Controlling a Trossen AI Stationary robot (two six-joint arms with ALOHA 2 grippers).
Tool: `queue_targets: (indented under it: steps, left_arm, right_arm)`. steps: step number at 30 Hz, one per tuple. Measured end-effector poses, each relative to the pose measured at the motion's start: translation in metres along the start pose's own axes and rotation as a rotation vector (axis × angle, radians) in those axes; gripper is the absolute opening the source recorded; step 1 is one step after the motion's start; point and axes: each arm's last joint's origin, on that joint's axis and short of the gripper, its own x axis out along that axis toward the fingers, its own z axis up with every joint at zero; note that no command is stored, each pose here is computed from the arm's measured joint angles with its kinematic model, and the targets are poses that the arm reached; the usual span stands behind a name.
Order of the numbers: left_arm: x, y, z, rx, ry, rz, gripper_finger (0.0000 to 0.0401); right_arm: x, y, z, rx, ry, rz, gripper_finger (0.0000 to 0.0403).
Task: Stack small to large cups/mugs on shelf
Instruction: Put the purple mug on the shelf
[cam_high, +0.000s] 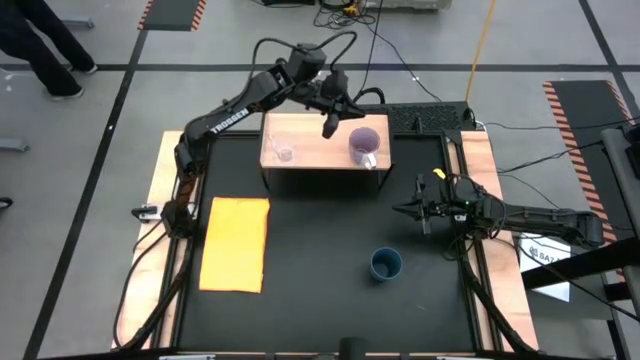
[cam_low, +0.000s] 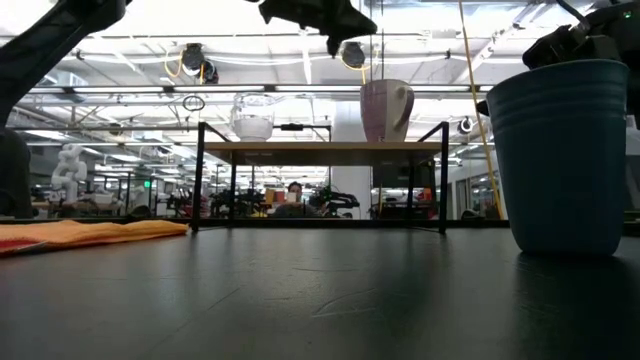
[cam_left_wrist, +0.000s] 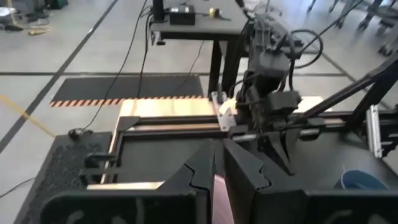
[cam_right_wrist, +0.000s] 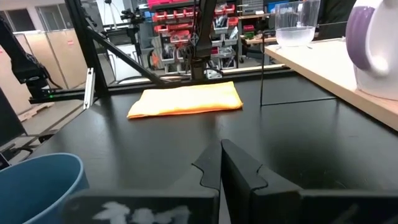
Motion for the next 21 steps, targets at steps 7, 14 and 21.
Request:
queue_targets:
  steps: [7, 14, 21]
  left_arm:
    - [-0.002, -0.001, -0.012, 0.031, 0.125, 0.028, 0.0033]
    - [0.001, -0.016, -0.028, 0.157, 0.308, -0.022, 0.0033]
    - [0.012, -0.038, -0.031, 0.353, 0.412, -0.038, 0.0033]
  right_arm:
    - [0.000, 0.000, 0.000, 0.000, 0.000, 0.000, 0.0000]
    - [0.000, 0.000, 0.000, 0.002, -0.001, 0.000, 0.0000]
    - [0.000, 0.000, 0.000, 0.003, 0.002, 0.000, 0.0000]
